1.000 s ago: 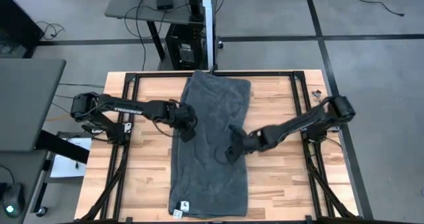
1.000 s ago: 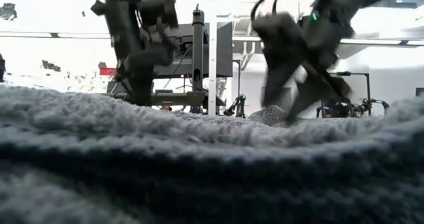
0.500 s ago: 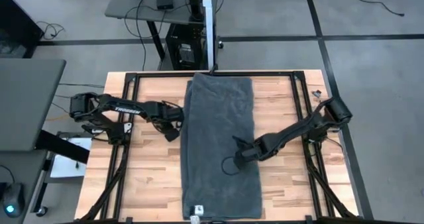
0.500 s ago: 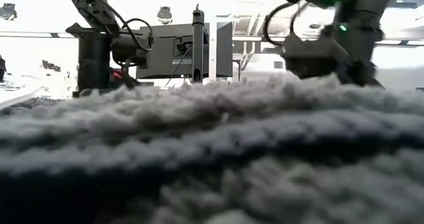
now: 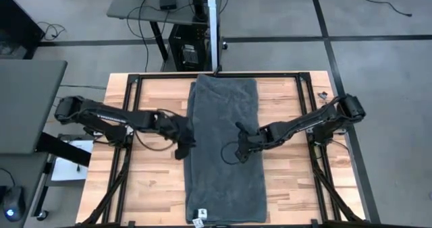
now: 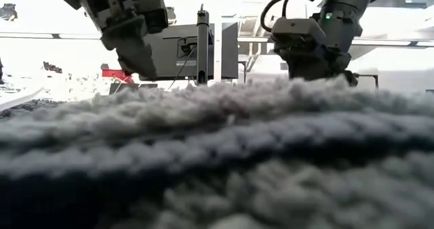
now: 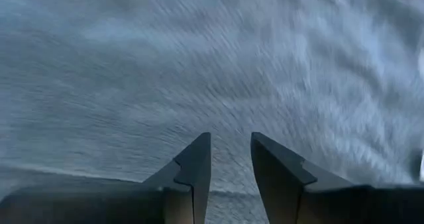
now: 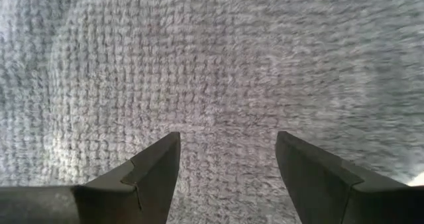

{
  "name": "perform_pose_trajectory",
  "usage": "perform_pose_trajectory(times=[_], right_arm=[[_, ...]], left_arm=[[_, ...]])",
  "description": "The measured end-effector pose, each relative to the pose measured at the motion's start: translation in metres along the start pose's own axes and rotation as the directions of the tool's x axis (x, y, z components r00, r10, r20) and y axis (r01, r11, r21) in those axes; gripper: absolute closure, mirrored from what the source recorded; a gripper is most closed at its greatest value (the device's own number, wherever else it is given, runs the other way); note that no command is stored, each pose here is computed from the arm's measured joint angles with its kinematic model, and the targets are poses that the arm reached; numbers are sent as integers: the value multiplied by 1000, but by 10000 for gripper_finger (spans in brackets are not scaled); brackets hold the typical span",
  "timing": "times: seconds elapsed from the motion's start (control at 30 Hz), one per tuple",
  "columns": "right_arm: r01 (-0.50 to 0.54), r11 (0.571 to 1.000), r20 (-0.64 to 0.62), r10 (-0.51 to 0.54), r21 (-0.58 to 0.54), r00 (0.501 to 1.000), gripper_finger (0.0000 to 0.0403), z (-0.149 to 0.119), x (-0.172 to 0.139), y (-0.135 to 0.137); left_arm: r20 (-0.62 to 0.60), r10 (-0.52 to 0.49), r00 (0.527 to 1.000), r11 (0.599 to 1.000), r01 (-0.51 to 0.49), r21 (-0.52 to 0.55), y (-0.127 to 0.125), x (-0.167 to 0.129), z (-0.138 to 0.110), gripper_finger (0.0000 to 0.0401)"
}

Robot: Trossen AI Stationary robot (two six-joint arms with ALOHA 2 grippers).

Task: Roll towel
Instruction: Fold the black towel

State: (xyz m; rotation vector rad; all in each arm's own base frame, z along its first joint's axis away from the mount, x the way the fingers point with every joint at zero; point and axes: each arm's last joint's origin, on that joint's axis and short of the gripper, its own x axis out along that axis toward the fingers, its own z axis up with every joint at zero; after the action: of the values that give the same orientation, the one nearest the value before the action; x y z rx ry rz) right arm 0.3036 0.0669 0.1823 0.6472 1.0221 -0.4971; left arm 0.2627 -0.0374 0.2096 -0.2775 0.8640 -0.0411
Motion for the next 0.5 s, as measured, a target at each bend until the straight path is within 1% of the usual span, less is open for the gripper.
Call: perform_pose_trajectory(times=[0.1, 0.2, 0.27, 0.37, 0.5], right_arm=[[-14, 1000, 1, 15, -12, 1000, 165, -4, 10, 6], [-21, 1000, -22, 20, -24, 1000, 165, -9, 20, 9], [-16, 999, -56, 14, -34, 998, 165, -13, 25, 10], [17, 998, -104, -23, -63, 994, 165, -23, 30, 9], [74, 991, -152, -90, -112, 984, 165, -35, 28, 6]], left_arm=[[29, -21, 999, 1000, 20, 24, -13, 24, 0, 311], [-56, 2, 998, 1000, -1, 25, -15, 50, -13, 311], [-155, 23, 988, 1000, -21, 11, -13, 60, -25, 311], [-317, 74, 945, 997, -80, -6, -10, 61, -42, 311], [-435, 169, 885, 985, -172, 32, -5, 47, -54, 311]])
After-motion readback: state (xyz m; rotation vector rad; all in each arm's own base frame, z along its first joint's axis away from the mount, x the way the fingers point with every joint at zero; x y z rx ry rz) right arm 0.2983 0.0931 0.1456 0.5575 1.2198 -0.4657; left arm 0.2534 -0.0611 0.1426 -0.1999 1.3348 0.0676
